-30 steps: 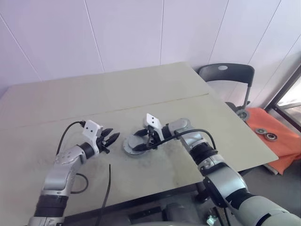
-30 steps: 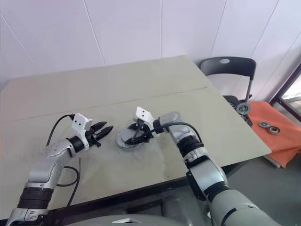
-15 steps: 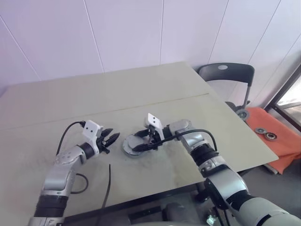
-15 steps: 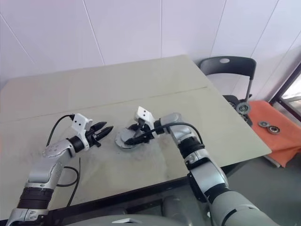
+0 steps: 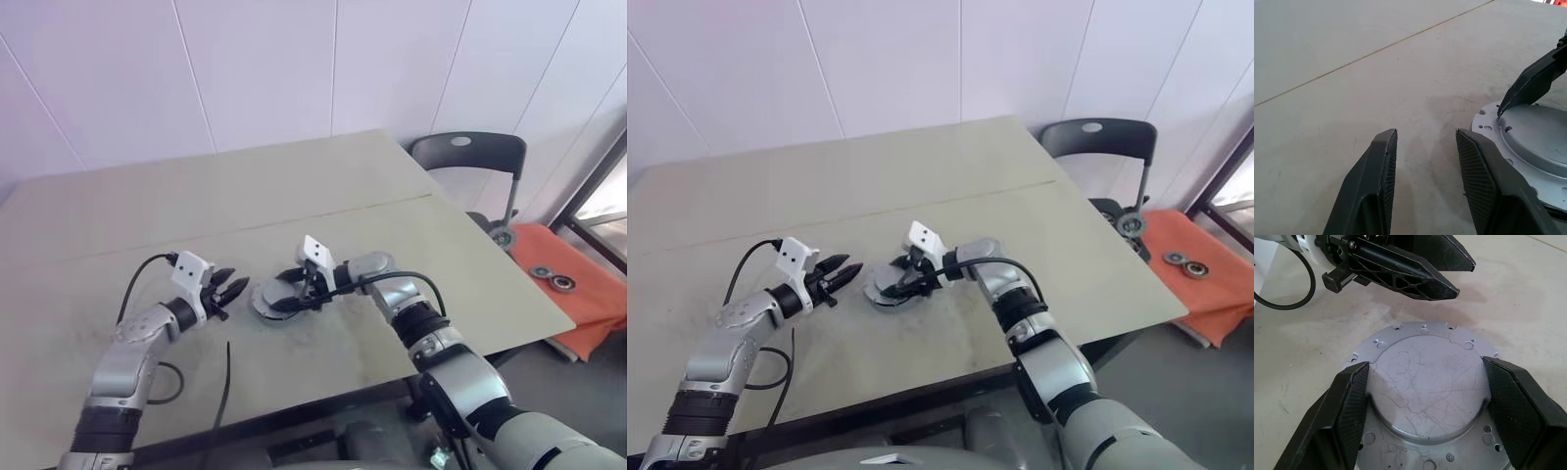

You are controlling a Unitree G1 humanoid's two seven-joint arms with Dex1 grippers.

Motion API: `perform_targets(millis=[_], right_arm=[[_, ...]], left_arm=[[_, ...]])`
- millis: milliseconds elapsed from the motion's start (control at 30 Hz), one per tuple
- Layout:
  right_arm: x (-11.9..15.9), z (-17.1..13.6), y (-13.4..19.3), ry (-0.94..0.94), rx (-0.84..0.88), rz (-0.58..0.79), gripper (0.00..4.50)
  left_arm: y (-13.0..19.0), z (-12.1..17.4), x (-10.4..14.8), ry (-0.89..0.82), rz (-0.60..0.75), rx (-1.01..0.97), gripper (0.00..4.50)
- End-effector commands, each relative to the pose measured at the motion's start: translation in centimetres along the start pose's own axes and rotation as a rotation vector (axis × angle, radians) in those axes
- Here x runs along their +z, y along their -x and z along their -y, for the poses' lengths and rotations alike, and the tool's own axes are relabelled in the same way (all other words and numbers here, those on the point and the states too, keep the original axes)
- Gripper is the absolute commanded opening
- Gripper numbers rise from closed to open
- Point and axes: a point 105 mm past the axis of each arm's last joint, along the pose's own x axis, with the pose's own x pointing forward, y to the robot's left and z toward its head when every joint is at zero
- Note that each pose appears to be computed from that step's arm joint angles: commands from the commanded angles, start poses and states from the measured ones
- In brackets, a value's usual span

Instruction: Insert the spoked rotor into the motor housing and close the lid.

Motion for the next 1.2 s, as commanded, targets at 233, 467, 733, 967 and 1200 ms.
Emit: perform_targets(millis=[233,467,733,967,1200], right_arm=[[0.8,-0.3,-0.8,-0.013,0.011,0.052,3.19],[0.2,0.0,-0.7,0.051,-0.014,0.022,3.19],[-0.8,0.3,-0.9,0.133,-0.050,-0.026,3.19],[-1.3,0.4,-0.9,0.138,-0.050,-0.042,3.19],[-0.9,0.2,-0.7,0.071,-0.004,-0.020,3.19]], left_arm=[[0.1,-0.3,1.3,-0.030,0.043,0.012,1.99],[0.0,-0.3,1.3,-0.030,0.044,0.011,1.99],[-0.1,-0.3,1.4,-0.030,0.045,0.012,1.99],[0.0,-0.3,1.5,-0.032,0.046,0.012,1.99],[-0.1,-0.4,1.5,-0.034,0.047,0.014,1.99]])
